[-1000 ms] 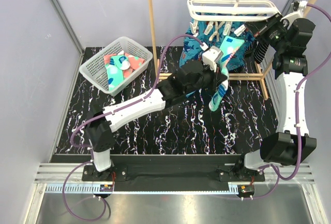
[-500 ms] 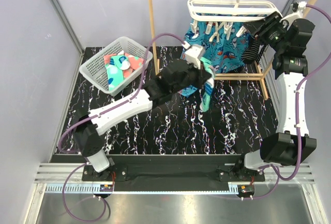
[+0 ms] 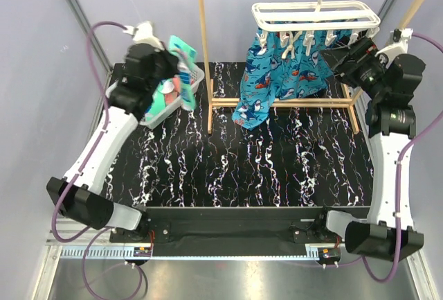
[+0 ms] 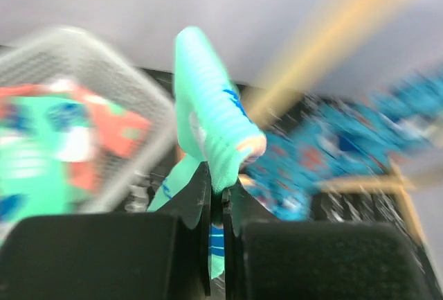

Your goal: Remove the socks clipped to the hanger

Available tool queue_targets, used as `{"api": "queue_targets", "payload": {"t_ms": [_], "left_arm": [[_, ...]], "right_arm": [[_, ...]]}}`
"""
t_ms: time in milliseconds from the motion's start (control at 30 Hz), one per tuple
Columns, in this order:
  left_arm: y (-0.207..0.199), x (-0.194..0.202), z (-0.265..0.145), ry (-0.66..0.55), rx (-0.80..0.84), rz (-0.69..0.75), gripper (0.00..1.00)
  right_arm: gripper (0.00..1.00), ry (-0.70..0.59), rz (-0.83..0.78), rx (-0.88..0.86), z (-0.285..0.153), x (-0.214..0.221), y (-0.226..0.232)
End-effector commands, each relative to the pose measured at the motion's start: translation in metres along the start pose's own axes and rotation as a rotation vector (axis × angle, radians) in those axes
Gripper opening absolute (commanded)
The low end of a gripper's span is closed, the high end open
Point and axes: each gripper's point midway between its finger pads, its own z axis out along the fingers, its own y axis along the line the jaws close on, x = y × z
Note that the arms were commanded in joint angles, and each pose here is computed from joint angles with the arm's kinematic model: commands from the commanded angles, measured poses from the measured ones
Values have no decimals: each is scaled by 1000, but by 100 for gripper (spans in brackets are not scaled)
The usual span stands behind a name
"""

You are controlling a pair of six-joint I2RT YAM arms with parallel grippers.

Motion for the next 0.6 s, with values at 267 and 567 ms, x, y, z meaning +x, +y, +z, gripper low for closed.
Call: {"api": "queue_targets", "payload": {"t_ms": [267,567], "left_arm": [[192,-44,50,-28,-623,180,0],[203,74,146,283,-438,126,36]], "right_arm": [[100,-54,-31,-83,-38,-11,44],[100,-75,-78,-91,-54,-22,63]]}}
